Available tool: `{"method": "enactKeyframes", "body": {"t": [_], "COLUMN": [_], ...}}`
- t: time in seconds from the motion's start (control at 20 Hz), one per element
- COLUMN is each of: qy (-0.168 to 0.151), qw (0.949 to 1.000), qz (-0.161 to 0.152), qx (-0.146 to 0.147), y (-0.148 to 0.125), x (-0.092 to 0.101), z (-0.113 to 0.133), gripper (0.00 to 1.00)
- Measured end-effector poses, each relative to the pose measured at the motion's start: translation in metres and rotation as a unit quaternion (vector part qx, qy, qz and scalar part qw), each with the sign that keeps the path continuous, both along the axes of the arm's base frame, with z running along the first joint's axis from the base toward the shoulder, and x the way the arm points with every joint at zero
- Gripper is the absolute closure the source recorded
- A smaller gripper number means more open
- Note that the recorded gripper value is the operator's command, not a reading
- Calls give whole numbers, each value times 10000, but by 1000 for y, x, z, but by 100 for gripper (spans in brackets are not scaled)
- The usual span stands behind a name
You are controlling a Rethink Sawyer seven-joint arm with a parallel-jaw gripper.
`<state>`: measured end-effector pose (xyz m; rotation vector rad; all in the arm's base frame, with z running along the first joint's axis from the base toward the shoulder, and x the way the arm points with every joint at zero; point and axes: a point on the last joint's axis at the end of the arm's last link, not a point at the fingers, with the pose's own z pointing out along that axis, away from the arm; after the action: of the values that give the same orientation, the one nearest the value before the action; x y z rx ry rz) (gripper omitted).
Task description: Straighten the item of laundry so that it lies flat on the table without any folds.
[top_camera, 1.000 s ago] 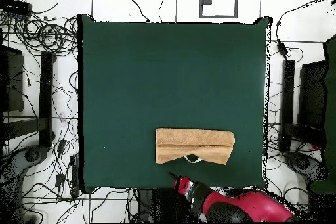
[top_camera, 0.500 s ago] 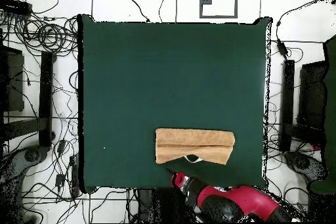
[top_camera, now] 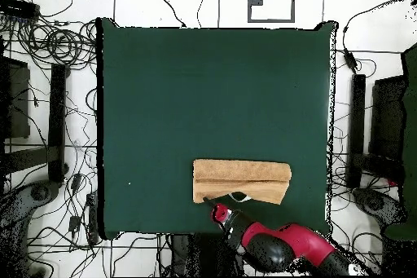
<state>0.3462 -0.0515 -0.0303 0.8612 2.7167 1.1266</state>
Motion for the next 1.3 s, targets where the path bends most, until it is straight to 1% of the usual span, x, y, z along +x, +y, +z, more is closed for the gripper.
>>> {"method": "enactKeyframes", "body": {"t": [0.2, 0.35, 0.4, 0.5, 0.6, 0.7, 0.8, 0.9, 0.95, 1.0, 1.3], "qy": [-39, -68, -112, -158, -277, -414, -483, -598, -625, -760, -806], "qw": [9995, 9994, 9996, 9997, 9994, 9978, 9966, 9943, 9938, 9913, 9906], "qz": [-278, -309, -252, -159, 71, 327, 440, 583, 605, 639, 541], "qx": [145, 136, 68, 6, -176, -394, -498, -664, -699, -860, -968], "y": [-4, -4, -4, -2, 3, 8, 10, 14, 15, 16, 10], "x": [6, 9, 10, 11, 12, 12, 12, 12, 12, 10, 9], "z": [-14, -20, -24, -24, -23, -21, -20, -19, -19, -20, -28], "gripper": [0, 0, 0, 0, 0, 0, 0, 0, 0, 100, 100]}}
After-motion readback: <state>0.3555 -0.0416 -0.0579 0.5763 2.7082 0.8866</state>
